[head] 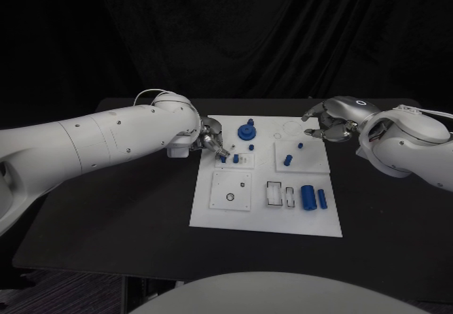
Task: Assemble the parts on the task board
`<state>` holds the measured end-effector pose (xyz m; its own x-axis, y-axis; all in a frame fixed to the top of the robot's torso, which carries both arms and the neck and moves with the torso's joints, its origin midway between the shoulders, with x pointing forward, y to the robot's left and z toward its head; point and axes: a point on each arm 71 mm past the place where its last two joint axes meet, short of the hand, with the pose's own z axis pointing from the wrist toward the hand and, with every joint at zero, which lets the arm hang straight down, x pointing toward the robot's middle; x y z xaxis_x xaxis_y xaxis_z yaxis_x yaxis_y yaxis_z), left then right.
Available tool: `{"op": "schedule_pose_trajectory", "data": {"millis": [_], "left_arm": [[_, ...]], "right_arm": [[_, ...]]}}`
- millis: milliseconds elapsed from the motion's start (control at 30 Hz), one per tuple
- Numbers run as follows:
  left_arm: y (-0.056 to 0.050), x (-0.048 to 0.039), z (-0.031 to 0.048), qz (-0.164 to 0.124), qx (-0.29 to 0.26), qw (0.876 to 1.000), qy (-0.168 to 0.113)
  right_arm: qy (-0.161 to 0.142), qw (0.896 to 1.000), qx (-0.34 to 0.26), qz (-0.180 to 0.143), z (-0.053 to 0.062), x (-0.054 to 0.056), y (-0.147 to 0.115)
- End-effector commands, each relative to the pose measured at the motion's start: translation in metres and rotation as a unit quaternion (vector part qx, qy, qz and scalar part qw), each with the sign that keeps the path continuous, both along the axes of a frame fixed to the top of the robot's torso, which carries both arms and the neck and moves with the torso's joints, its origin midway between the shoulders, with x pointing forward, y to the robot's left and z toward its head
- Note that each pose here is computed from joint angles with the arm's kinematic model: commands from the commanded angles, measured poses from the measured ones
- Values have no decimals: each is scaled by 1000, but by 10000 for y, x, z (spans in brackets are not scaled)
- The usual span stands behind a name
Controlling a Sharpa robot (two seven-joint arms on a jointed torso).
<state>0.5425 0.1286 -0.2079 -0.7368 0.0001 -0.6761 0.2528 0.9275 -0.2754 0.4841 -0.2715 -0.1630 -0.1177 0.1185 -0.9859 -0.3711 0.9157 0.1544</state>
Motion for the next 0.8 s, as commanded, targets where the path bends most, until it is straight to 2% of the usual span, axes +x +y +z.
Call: {"op": "schedule_pose_trajectory", "data": {"millis": [33,267,400,567,667,800], "left_arm": [[-16,-39,-29,-9,-5,1000,8],[17,-69,-22,-3,-9,1000,1],[58,-78,2,8,-22,1000,-17],[115,-100,44,33,-49,997,-43],[181,-153,78,62,-81,993,-55],[247,-226,111,82,-103,989,-68]], "right_arm": [[1,1000,-2,-5,-9,-2,-11],[2,1000,-2,-9,-10,-6,-25],[3,1000,-3,-10,-10,-10,-28],[3,1000,-3,-12,-9,-13,-39],[3,1000,-3,-13,-7,-18,-52],[3,1000,-3,-15,-6,-21,-64]]}}
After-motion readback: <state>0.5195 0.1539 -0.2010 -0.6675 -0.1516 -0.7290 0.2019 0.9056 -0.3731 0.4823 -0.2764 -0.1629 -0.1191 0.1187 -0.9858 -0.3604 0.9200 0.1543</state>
